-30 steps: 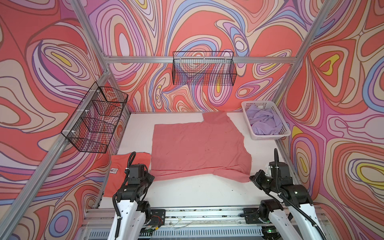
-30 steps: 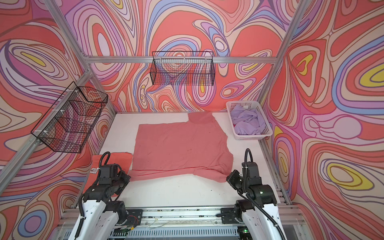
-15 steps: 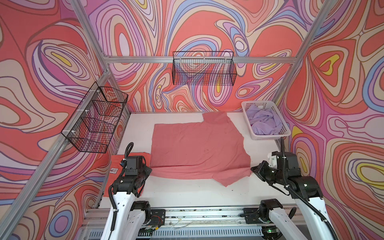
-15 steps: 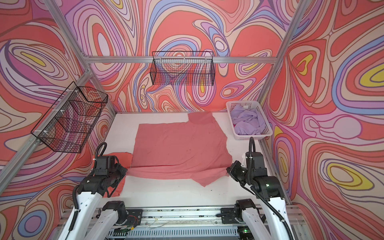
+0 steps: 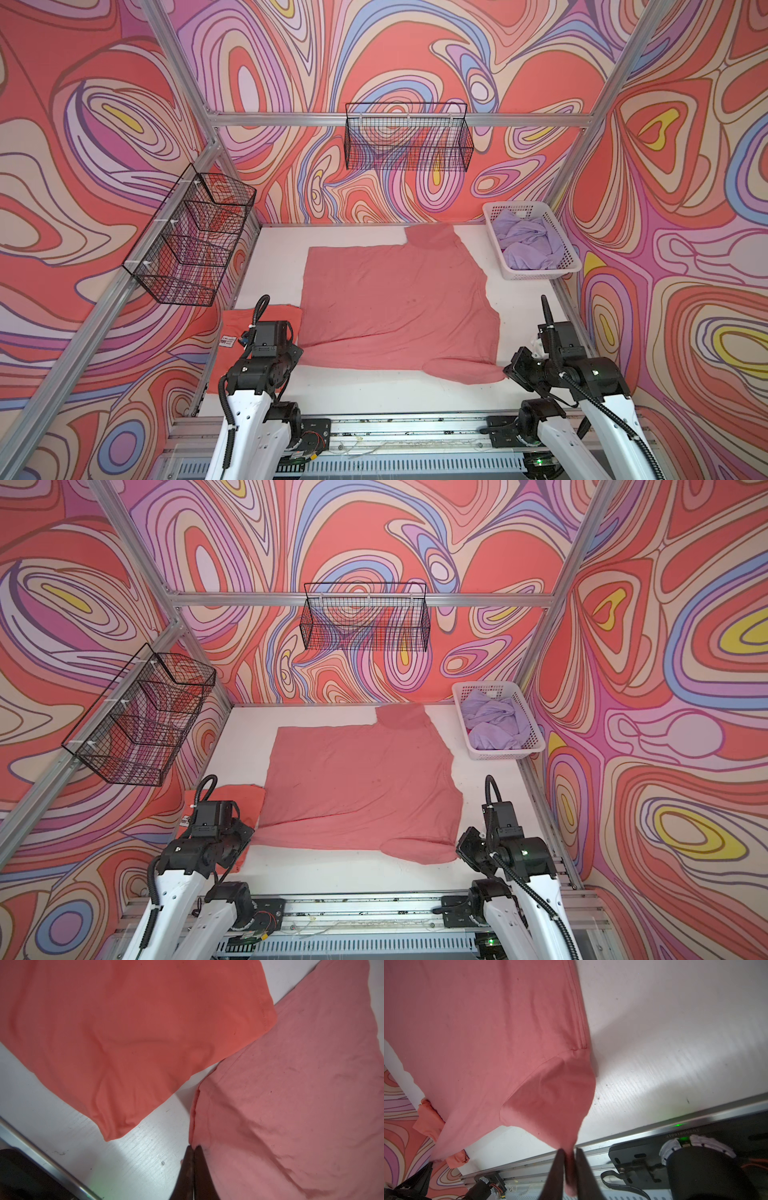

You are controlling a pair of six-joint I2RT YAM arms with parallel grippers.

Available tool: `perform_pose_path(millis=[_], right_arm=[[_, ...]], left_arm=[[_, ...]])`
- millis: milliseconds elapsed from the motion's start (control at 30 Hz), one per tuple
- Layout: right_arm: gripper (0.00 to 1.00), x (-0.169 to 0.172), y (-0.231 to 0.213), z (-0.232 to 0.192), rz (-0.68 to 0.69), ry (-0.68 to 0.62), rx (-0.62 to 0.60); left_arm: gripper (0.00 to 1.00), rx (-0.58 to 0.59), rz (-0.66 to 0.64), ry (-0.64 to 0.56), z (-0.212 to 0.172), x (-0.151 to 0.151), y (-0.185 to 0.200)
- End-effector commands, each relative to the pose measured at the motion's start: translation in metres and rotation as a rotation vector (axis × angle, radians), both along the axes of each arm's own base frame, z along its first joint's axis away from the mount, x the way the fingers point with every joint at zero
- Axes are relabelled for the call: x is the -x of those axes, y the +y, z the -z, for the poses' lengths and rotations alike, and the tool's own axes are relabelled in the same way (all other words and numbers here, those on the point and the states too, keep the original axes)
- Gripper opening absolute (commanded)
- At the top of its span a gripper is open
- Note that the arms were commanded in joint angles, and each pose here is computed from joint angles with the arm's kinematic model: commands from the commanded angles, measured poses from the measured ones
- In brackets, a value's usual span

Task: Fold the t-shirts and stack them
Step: 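Hold the near hem corners with both grippers on the flattened shirt, then release the hem and move both grippers to the shirt's far shoulders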

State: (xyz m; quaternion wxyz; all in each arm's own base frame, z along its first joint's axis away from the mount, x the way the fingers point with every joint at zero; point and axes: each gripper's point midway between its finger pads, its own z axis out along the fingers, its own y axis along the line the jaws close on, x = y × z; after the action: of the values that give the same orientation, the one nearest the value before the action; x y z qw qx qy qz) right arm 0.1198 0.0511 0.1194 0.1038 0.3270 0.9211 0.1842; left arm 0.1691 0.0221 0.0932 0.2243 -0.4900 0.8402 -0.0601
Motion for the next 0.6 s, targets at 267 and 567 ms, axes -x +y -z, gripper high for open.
perform_pose_path(millis=[267,567], right_arm=[[0.60,-0.024,-0.004,-0.011,0.011,-0.077,0.024],[0.60,-0.135,0.012,-0.023,-0.137,-0.283,0.099]], left_arm=[[0.76,-0.066,0.023,-0.036,-0.027,-0.007,0.007],[0.74,0.013,0.326,-0.145,-0.035,-0.099,-0.052]])
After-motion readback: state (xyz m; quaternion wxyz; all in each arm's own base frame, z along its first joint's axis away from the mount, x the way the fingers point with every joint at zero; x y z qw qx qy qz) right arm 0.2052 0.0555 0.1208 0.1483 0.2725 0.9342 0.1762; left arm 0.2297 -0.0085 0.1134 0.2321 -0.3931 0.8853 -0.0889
